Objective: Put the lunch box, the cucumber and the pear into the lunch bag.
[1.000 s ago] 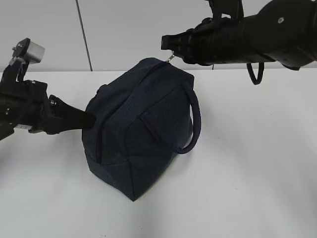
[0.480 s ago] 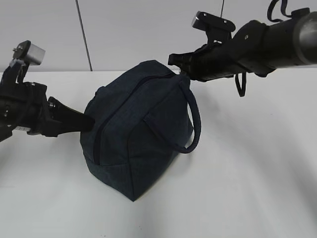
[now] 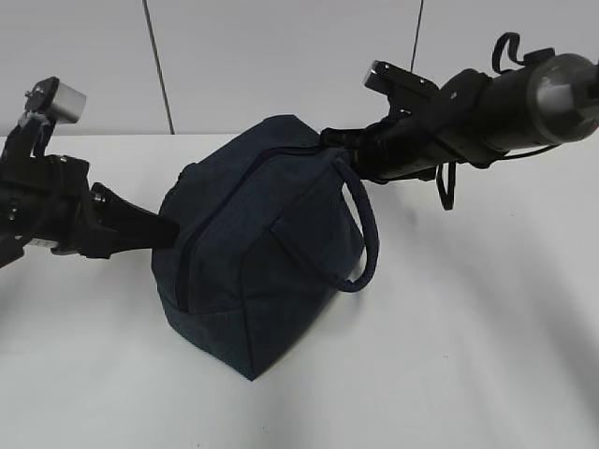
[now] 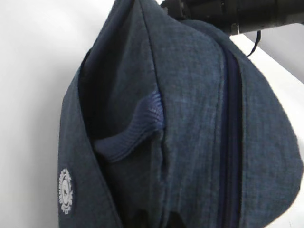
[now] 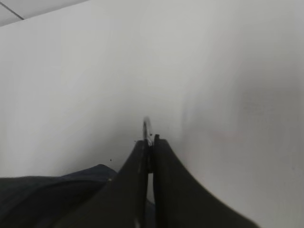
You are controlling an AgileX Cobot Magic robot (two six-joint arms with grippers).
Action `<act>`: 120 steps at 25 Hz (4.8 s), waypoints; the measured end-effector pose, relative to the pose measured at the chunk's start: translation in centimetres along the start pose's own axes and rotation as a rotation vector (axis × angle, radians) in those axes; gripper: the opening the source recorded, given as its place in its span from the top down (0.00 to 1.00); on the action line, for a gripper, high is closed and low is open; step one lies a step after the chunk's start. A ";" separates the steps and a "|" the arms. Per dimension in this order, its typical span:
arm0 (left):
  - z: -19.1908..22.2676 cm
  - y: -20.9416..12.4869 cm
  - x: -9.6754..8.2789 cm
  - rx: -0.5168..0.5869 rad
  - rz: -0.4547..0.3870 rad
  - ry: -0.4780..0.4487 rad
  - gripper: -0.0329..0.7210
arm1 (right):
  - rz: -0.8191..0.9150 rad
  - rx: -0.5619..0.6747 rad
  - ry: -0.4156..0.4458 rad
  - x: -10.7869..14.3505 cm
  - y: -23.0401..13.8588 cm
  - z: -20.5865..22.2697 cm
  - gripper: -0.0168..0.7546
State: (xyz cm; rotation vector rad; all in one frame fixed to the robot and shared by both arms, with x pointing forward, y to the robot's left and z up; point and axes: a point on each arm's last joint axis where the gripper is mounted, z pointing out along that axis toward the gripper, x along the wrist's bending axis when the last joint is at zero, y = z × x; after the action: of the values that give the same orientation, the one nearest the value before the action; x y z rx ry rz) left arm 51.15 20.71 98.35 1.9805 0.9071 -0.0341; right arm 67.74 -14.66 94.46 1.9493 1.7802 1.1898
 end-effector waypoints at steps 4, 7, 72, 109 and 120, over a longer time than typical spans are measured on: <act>0.0 0.0 0.1 -0.003 -0.002 0.015 0.77 | -0.089 -0.025 0.030 0.9 1.3 -1.5 0.73; 0.0 0.0 0.2 -0.004 -0.011 0.020 0.57 | -0.136 -0.058 0.053 1.7 2.5 -3.1 0.43; -20.6 -15.2 -19.0 -0.222 -0.123 0.782 0.62 | -0.410 -0.126 -0.170 -7.6 -21.2 -42.4 0.47; -20.0 -14.7 -18.2 -0.306 -0.108 0.823 0.64 | -0.392 -0.197 -0.201 -7.7 -21.7 -42.9 0.47; -20.0 -14.7 -18.2 -0.306 -0.108 0.823 0.64 | -0.371 -0.205 -0.233 -7.7 -21.7 -42.9 0.47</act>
State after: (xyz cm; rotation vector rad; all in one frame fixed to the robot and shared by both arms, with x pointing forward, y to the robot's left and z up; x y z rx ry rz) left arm 22.55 29.62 105.57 1.6416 1.4279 0.8610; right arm 22.95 -31.12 104.41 1.4923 1.7233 0.9363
